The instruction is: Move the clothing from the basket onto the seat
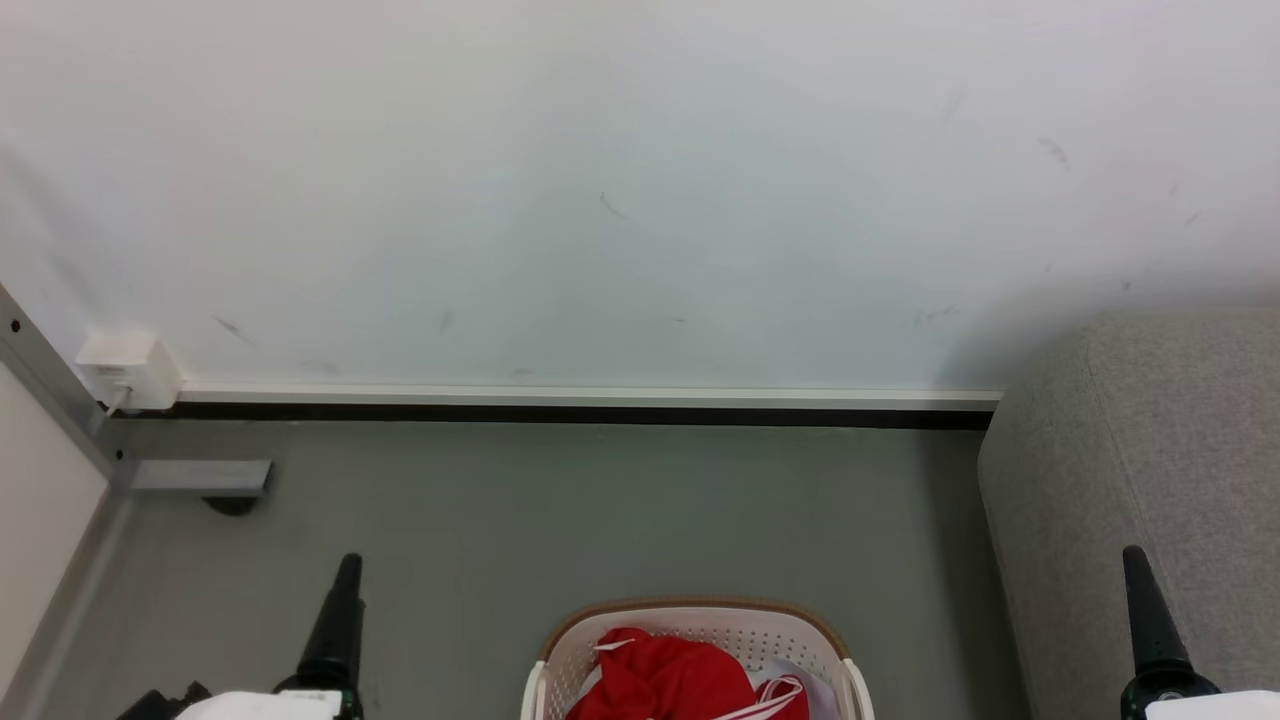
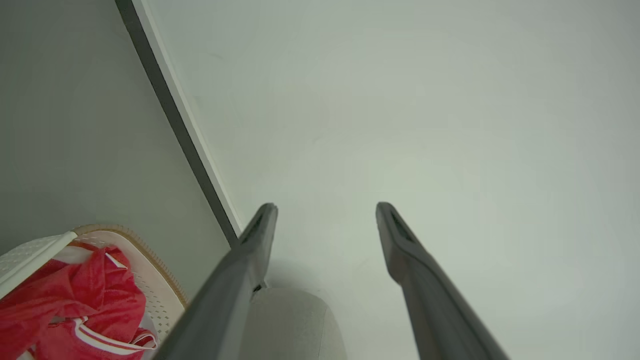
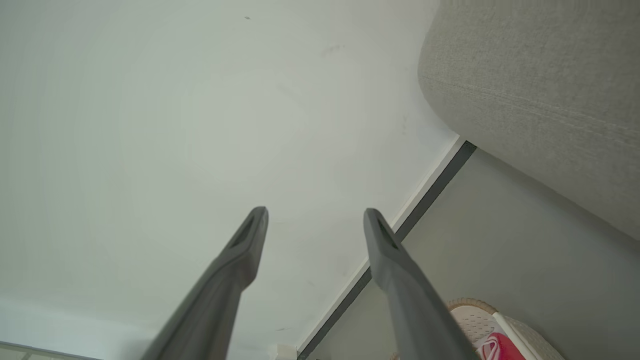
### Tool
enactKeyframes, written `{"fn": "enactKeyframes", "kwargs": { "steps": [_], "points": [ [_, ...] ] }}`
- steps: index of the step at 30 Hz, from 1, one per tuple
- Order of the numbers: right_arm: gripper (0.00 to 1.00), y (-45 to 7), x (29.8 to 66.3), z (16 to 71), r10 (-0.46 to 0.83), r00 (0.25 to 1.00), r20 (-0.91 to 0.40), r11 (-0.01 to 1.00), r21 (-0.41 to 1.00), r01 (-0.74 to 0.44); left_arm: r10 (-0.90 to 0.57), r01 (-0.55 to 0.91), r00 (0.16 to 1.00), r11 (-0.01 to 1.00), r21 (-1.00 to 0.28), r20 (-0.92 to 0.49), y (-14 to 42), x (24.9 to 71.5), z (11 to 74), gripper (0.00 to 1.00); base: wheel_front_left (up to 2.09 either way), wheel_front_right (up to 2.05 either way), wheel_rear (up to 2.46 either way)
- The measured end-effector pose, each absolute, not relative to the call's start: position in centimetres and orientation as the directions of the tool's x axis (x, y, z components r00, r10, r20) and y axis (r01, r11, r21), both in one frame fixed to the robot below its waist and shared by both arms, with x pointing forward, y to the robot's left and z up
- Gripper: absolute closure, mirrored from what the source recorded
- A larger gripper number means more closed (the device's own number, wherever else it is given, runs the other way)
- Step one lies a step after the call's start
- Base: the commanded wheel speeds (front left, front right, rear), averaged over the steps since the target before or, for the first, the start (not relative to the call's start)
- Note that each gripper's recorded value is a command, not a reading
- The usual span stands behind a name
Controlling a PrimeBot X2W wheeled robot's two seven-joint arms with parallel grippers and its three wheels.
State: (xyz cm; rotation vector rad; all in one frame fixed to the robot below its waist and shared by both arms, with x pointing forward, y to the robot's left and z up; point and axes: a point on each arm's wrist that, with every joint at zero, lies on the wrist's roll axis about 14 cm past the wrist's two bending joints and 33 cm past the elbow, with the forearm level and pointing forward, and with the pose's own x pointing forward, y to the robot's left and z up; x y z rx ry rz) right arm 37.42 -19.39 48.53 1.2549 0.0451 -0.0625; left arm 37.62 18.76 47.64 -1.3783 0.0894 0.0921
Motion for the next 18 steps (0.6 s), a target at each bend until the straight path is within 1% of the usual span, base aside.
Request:
{"fn": "enactKeyframes", "kwargs": {
  "steps": [7,18],
  "points": [
    [0.0,-18.5,37.6,49.3,0.0,0.999,-0.043,0.467,0.883,0.038,0.014,-0.121,0.992,0.33,-0.936,-0.123,18.2,37.6,47.9,0.0,0.0,0.0,0.0],
    [0.0,-17.7,37.6,49.5,0.033,0.999,-0.031,0.678,0.735,0.0,0.015,-0.106,0.993,0.523,-0.846,-0.116,17.6,37.4,48.3,0.0,0.0,0.0,0.0]
  ]
}}
